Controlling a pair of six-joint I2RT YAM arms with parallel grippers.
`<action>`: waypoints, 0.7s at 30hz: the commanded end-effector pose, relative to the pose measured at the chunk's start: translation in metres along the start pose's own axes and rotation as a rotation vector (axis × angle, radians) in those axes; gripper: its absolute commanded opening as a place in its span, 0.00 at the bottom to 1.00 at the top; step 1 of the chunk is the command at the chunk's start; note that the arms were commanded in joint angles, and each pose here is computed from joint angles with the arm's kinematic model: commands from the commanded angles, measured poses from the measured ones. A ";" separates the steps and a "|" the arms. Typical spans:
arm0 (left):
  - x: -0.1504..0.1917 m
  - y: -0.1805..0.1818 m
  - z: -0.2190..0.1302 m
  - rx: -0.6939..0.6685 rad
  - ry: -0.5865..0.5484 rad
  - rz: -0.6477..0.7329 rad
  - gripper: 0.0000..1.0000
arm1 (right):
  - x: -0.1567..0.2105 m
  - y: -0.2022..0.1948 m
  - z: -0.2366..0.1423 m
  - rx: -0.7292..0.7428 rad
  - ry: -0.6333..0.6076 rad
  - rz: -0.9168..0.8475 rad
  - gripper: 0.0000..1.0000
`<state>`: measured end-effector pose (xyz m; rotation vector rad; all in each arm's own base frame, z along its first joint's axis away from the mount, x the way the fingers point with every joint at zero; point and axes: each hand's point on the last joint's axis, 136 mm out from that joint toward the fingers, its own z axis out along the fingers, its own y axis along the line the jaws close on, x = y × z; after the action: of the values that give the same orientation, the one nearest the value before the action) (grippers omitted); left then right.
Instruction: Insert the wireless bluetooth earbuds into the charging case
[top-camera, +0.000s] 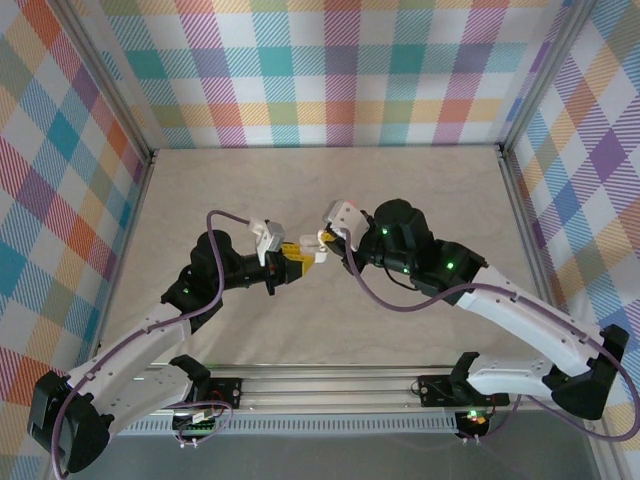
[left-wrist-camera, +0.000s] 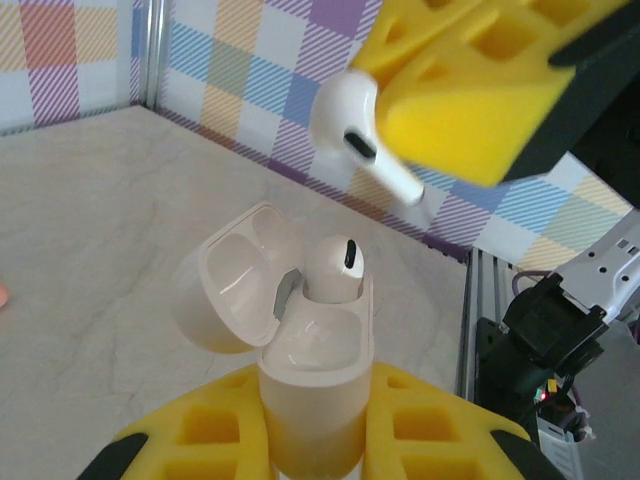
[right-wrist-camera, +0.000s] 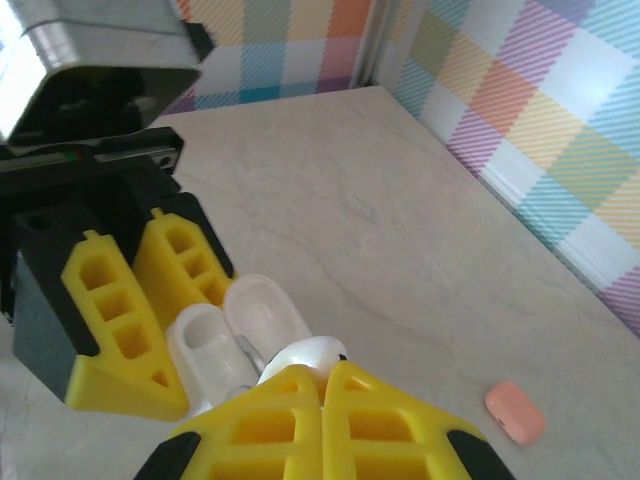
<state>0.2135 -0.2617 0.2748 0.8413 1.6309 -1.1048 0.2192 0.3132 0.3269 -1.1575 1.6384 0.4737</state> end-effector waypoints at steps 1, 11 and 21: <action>-0.013 -0.013 0.001 0.050 -0.048 0.051 0.00 | -0.026 0.009 0.002 -0.022 -0.073 -0.084 0.00; -0.015 -0.015 0.004 0.064 -0.049 0.057 0.00 | -0.024 0.013 0.018 -0.002 -0.059 -0.159 0.01; -0.004 0.004 0.003 -0.052 -0.008 0.010 0.00 | -0.023 -0.008 0.018 0.127 -0.065 -0.097 0.02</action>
<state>0.2148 -0.2657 0.2733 0.8400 1.6310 -1.0986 0.2258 0.3381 0.3205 -1.2259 1.5500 0.3616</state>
